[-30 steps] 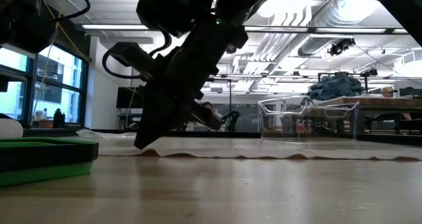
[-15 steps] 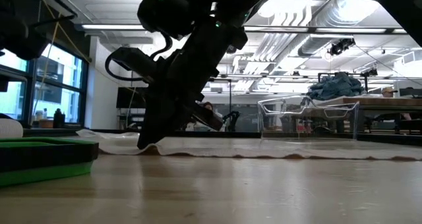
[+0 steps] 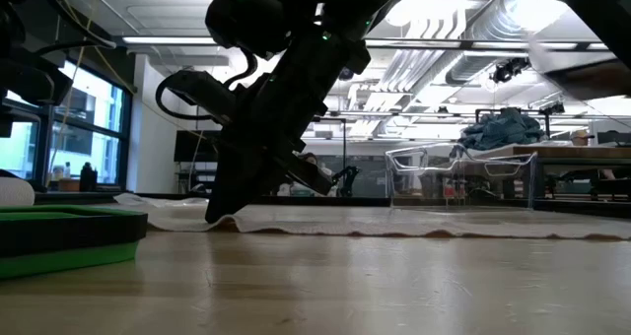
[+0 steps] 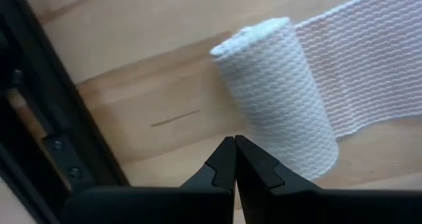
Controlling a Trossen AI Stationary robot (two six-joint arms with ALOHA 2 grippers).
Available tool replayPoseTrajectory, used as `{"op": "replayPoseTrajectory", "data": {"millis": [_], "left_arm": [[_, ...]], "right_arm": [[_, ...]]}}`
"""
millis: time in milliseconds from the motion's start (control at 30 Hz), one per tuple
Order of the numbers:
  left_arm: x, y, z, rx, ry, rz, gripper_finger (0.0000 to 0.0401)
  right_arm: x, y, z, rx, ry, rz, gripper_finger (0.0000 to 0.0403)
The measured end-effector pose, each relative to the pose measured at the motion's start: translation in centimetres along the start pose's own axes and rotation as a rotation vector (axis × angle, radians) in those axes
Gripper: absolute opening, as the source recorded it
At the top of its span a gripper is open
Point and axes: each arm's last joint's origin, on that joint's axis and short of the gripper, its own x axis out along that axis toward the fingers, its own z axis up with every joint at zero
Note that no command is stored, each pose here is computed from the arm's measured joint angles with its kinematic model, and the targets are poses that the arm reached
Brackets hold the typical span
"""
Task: Roll bandage
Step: Roll the white bandage
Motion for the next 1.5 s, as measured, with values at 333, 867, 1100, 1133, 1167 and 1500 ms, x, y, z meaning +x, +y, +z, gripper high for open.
{"op": "replayPoseTrajectory", "data": {"millis": [333, 867, 1100, 1133, 1167, 1500], "left_arm": [[0.6, -0.9, -0.1, -0.001, -0.028, -0.037, 0.0], [-0.2, -0.7, 0.0, 0.037, -0.03, -0.056, 0.0], [-2.0, 0.6, -0.3, 0.104, -0.099, -0.168, 0.0], [-2.4, 0.9, -0.3, 0.117, -0.124, -0.202, 0.0], [-2.7, 1.1, -0.4, 0.126, -0.151, -0.234, 0.0], [-2.3, 0.1, -0.8, 0.176, -0.252, -0.33, 0.0]], "right_arm": [[0.0, 0.0, 0.0, 0.0, 0.001, 0.0, 0.0], [-1.2, 0.9, 0.7, -0.049, -0.031, 0.022, 0.0], [-2.3, 2.5, 2.6, -0.048, -0.157, 0.144, 0.0], [-2.3, 2.6, 2.7, -0.03, -0.168, 0.158, 0.0], [-2.2, 2.7, 2.7, -0.02, -0.168, 0.162, 0.0], [1.5, 2.2, 1.8, 0.088, -0.111, 0.242, 0.0]]}}
